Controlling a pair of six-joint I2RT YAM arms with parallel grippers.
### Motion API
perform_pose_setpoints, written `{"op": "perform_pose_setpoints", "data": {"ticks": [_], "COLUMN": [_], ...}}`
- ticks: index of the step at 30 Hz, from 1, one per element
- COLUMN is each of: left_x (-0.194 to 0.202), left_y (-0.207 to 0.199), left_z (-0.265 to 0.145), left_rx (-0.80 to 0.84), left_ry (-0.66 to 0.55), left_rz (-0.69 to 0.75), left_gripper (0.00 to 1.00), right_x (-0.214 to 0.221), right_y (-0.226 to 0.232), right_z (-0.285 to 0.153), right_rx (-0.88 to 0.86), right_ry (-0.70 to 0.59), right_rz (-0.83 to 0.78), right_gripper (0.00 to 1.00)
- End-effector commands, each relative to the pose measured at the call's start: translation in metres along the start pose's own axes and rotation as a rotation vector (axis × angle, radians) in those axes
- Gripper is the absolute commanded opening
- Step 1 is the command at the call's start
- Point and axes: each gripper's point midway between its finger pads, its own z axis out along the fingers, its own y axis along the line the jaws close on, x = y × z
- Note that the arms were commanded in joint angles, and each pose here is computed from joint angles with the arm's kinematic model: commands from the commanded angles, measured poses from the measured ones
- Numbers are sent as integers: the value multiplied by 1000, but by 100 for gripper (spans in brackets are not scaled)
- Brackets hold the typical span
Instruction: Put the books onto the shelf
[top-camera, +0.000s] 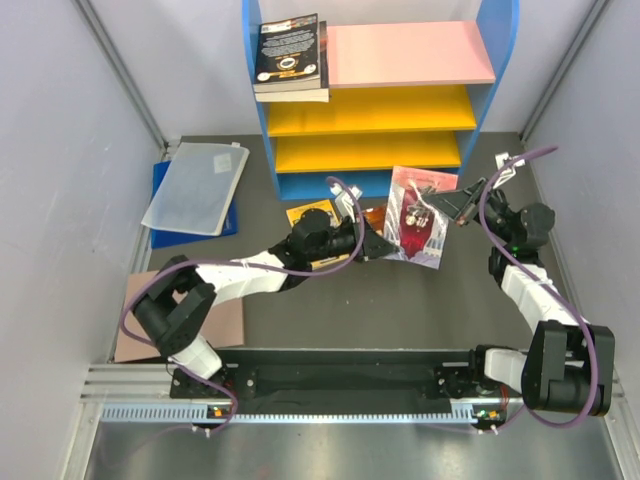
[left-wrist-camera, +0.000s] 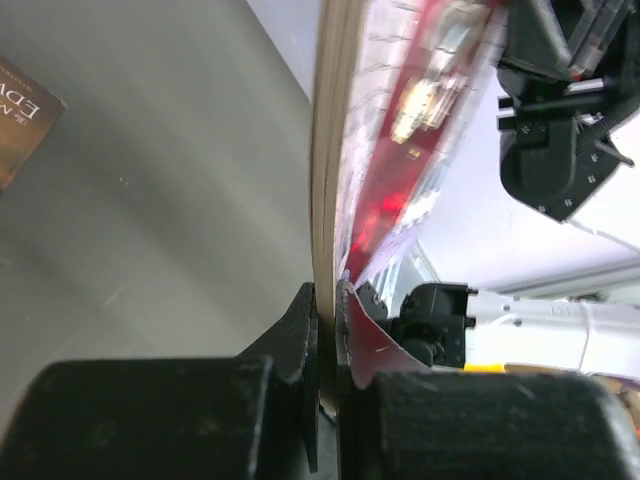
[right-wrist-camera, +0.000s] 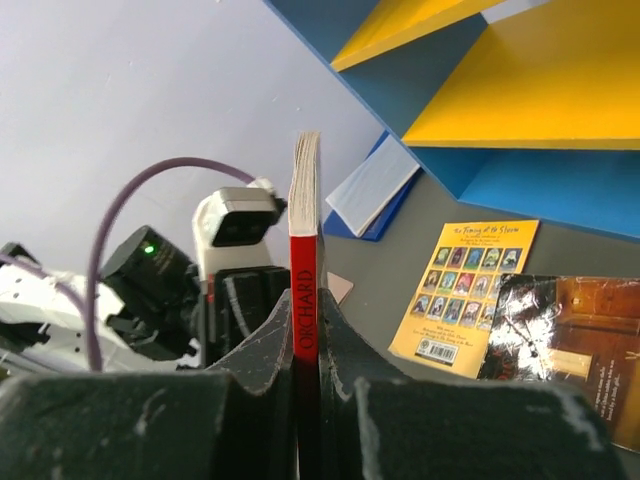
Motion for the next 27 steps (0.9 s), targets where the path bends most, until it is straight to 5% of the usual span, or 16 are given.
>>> {"op": "perform_pose_setpoints", "data": {"ticks": [1,3,4,7,10,17,27], "left_x": [-56,-75,-85,-118,-145,-198,-280], "left_y": [-59,-72,-79,-106,-125,-156,-186], "left_z": [-18,-31,-35,-48,-55,-62,-89], "left_rx": [21,-2,-11,3,-18,-40,47], "left_ry": [-122,-174,-188,-253,-268,-232,-144], "left_rz": [167,230,240,297,367,480,353], "left_gripper": [0,0,0,0,0,0,0], "right_x": [6,6,9,13,17,29,71], "right_y": [-11,-19,-25,-32,-36,-38,-45], "right_z": [2,1,0,-4,-8,-20,-22], "right_rx": [45,87,112,150,190,254,321], "right_ry": [36,30,37,39,50,86,209], "right_rz": [-18,-27,-28,-35,-58,-102,-144], "right_gripper": [19,31,47,72,86,93,93]}}
